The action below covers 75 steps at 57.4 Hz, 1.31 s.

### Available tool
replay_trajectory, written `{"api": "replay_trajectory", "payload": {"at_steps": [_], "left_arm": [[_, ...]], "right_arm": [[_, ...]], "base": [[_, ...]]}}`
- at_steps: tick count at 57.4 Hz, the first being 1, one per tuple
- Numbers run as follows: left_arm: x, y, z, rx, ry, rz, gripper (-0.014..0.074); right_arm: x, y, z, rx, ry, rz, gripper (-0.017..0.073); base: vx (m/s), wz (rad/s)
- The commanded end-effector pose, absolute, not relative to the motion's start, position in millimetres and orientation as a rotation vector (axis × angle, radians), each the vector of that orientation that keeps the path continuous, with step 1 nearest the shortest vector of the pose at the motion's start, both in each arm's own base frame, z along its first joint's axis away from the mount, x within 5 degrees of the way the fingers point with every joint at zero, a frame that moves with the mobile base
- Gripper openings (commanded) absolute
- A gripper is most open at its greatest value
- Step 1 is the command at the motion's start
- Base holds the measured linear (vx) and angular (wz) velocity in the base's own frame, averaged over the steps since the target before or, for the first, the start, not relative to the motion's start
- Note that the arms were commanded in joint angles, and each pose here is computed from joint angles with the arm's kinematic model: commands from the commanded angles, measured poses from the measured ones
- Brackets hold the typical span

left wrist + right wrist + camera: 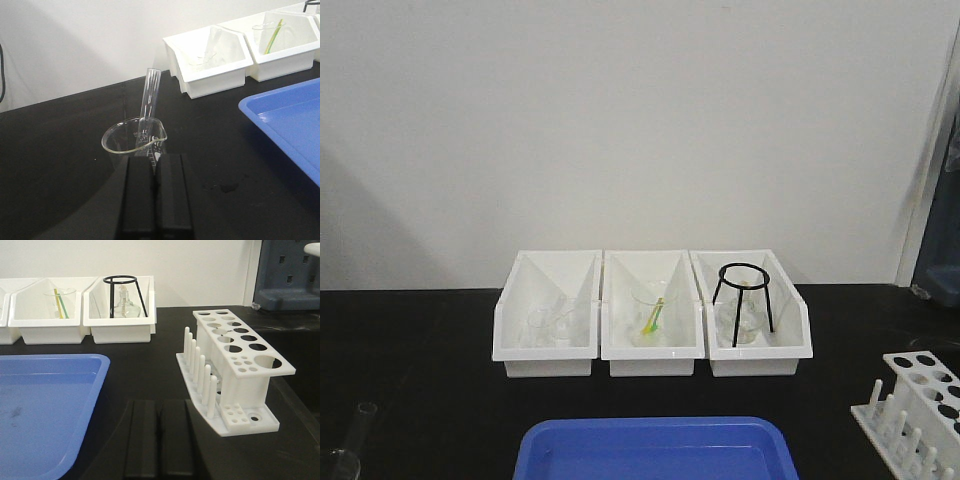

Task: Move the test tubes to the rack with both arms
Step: 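Move the left gripper down to the clear test tube in the beaker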

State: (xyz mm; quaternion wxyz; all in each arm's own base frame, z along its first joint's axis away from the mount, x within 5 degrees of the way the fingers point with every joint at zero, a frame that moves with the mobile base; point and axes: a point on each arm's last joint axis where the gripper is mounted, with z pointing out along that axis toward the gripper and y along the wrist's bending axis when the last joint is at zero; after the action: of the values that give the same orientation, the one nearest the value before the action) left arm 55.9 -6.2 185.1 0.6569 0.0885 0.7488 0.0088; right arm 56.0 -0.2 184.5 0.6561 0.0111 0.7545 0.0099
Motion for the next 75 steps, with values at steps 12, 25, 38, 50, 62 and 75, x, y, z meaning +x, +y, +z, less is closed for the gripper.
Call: {"api": "replay_trajectory", "payload": {"at_steps": [12,25,38,50,62,75], "left_arm": [[56.8,-5.8,184.3,0.179,1.631,0.019,-0.0020],[56.9,-5.1,196.9,0.155,1.495,0.022,-0.0020],[56.4,-4.2,202.4,-0.024,1.450,-0.158,-0.0020],[54.7,-2.7,213.2,-0.034,1.347,-0.153,-0.0020],[45.0,-2.4,260.3,-0.038,1.245,-0.176,-0.0020],[58.4,-4.2,360.3,0.048,1.204,-0.067,-0.0020]], "right_arm": [[56.6,-0.1,189.1,0.006,1.629,0.008,-0.0008],[56.7,0.0,190.9,0.005,1.610,0.009,-0.0008],[56.7,0.0,191.0,0.005,1.608,0.009,-0.0008],[56.3,0.6,203.7,-0.001,1.468,0.015,-0.0008],[46.0,0.6,253.6,0.024,1.224,0.053,-0.0008],[48.8,0.4,347.8,0.022,1.170,0.047,-0.0008]], "base": [[0.00,0.00],[0.00,0.00],[0.00,0.00],[0.00,0.00],[0.00,0.00],[0.00,0.00]]}}
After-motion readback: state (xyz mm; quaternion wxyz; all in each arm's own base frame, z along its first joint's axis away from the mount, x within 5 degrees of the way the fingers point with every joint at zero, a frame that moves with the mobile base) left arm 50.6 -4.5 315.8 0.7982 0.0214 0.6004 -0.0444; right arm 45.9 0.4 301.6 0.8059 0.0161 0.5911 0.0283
